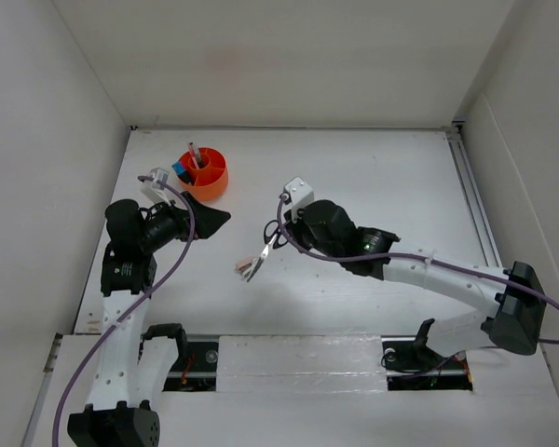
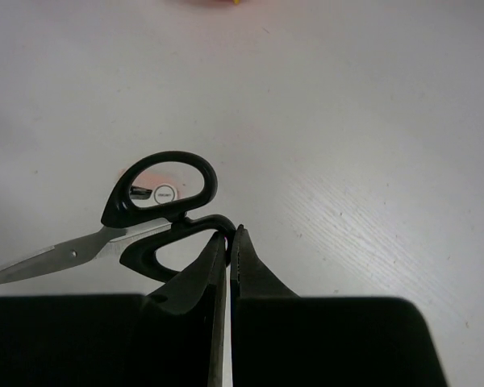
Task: Sort the stationery into containers
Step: Pick up the scissors from the center of the board, then place the scissors in the storage box.
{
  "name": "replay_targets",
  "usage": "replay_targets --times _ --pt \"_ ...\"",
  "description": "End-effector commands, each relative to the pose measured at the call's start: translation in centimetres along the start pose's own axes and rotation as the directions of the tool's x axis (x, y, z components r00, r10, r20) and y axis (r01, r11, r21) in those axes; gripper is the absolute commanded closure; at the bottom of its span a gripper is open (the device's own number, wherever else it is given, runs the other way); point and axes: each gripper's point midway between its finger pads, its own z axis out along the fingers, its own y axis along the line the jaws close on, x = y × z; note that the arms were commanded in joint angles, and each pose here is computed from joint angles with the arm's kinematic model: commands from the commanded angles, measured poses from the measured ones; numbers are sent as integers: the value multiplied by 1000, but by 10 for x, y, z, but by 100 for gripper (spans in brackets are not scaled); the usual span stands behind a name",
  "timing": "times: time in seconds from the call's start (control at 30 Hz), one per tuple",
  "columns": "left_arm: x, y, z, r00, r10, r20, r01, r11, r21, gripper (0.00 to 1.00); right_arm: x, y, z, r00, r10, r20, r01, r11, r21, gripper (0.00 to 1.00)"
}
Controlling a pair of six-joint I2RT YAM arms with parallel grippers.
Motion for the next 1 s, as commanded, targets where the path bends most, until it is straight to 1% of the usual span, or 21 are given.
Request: replay_targets --times 0.0,0.03,0.07,0.13,0.2,0.23,0.3,0.33,0.37,0.4,0.47,0.5,0.53,0.57,0.63,0.73,0.87,0.97 --pt "-4 -9 0 999 53 14 -53 997 55 0 -61 25 1 978 -108 177 127 987 -99 100" --pt "-4 -9 0 999 53 14 -53 997 55 0 -65 25 2 976 -119 184 139 986 -97 100" --pt "-4 -9 0 999 53 14 -53 997 55 0 -79 28 1 970 -121 210 145 984 -105 100" --pt "-4 -9 0 999 53 14 -53 997 55 0 -83 37 7 965 -150 214 180 976 -123 100" --pt "-4 -9 0 999 53 14 -53 997 55 0 -100 44 8 956 -146 256 186 972 -142 100" --pt "-4 -9 0 999 53 14 -53 997 55 0 -101 46 14 953 -158 257 198 970 -139 100" --pt "-4 -8 1 998 52 19 -53 997 47 0 -104 60 18 949 -172 265 224 958 -181 100" --pt "-4 -8 1 998 52 19 -53 997 47 0 -114 64 19 944 -163 288 224 956 -192 100" --pt "-3 -10 0 999 53 12 -53 997 59 0 -110 67 27 943 -183 279 242 950 -198 100" --pt "-3 -10 0 999 53 12 -53 997 59 1 -112 76 27 937 -192 293 260 942 -213 100" --pt "-2 -11 0 999 53 6 -54 996 68 3 -113 80 33 936 -191 297 262 939 -222 100" --pt "-1 -14 0 999 54 -1 -53 995 81 3 -120 84 30 932 -184 313 265 934 -238 100" --pt "-3 -15 0 998 62 7 -62 994 85 3 -117 89 33 932 -185 313 271 927 -258 100" --pt "2 -15 0 999 46 -9 -45 994 97 5 -123 91 31 928 -179 326 272 925 -265 100" --pt "1 -18 0 999 54 -8 -53 992 111 5 -126 94 33 926 -175 335 274 921 -275 100" --pt "2 -19 -1 998 55 -13 -53 991 120 15 -135 96 32 916 -185 356 292 916 -275 100" --pt "2 -22 -1 998 54 -13 -52 990 132 22 -142 100 28 905 -187 383 309 906 -289 100" --pt "2 -26 -2 998 55 -18 -51 987 155 22 -150 102 24 899 -179 400 312 903 -297 100"
